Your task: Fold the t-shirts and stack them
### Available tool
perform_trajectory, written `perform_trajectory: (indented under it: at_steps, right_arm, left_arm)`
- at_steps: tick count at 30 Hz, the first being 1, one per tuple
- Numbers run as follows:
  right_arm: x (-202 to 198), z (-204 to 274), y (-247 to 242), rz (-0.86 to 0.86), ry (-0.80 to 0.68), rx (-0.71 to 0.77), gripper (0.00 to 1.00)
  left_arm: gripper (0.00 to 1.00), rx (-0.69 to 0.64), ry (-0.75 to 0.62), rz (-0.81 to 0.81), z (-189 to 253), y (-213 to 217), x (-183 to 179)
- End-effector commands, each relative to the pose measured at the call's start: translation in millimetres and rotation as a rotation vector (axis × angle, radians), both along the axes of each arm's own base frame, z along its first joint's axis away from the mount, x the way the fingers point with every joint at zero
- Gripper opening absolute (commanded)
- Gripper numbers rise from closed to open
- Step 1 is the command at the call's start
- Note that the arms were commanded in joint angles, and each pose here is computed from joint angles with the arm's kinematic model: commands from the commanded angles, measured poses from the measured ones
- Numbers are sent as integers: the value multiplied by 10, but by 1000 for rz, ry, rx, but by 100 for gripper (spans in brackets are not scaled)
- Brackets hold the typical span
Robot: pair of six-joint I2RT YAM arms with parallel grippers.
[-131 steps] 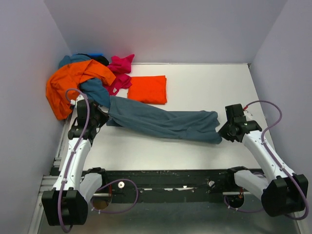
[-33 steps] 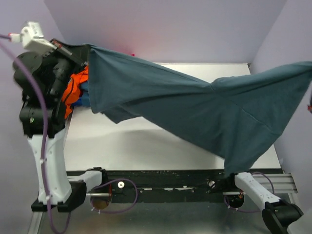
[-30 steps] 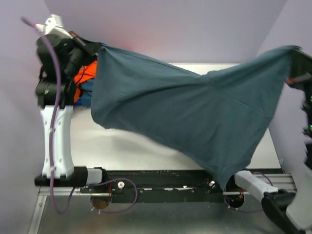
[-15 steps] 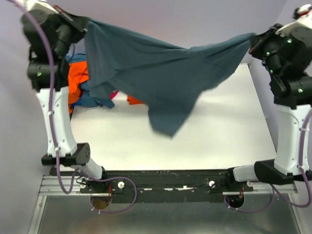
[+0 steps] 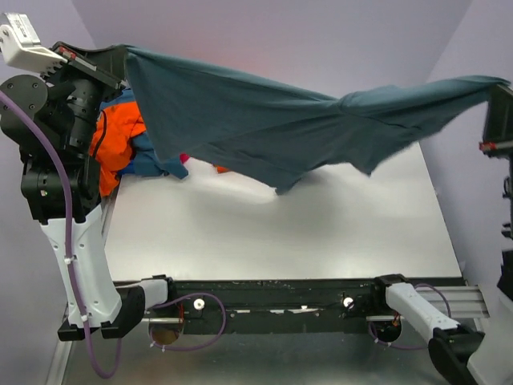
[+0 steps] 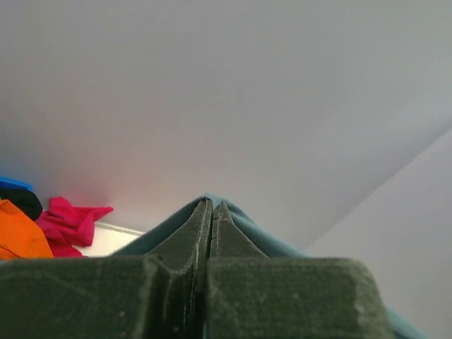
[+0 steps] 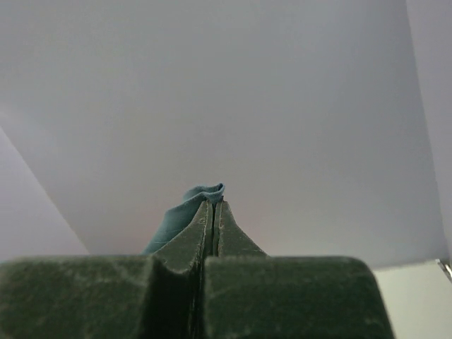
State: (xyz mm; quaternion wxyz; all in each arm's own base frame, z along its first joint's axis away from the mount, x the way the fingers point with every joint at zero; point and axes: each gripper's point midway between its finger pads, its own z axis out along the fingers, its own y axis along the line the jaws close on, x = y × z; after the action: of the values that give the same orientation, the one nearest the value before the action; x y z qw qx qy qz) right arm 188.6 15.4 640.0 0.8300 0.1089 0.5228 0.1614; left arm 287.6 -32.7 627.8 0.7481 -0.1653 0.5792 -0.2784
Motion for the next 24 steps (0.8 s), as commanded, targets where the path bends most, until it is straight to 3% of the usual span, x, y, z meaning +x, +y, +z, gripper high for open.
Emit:
perform_trajectory:
  at_steps: [1,4,7,13,16,20,24]
  right_arm:
    - [-453,331,-52,-1,-185,16,1]
    - [-295,146,-49,-6,-91,19,1]
    - [-322,-11,-66,-11,-26,23,1]
    - [-785,40,-44,16,-130,-19,1]
    - [-859,154,-7,35,-167,-40,1]
    - [-316,23,43,36,-33,-33,1]
    - [375,-348,125,48,130,-10,1]
  left_arm:
    - [0,-18,87,12,-321,34,143]
    - [0,-71,267,-43,-986,-52,407]
    - [0,-79,329,-17,-1313,-13,330]
    - [0,-45,135,51,-824,76,-337]
    - [0,-21,64,39,-485,47,-492]
    - [0,-12,58,-20,-363,-48,-323]
    - [0,-39,151,-23,-729,-27,139]
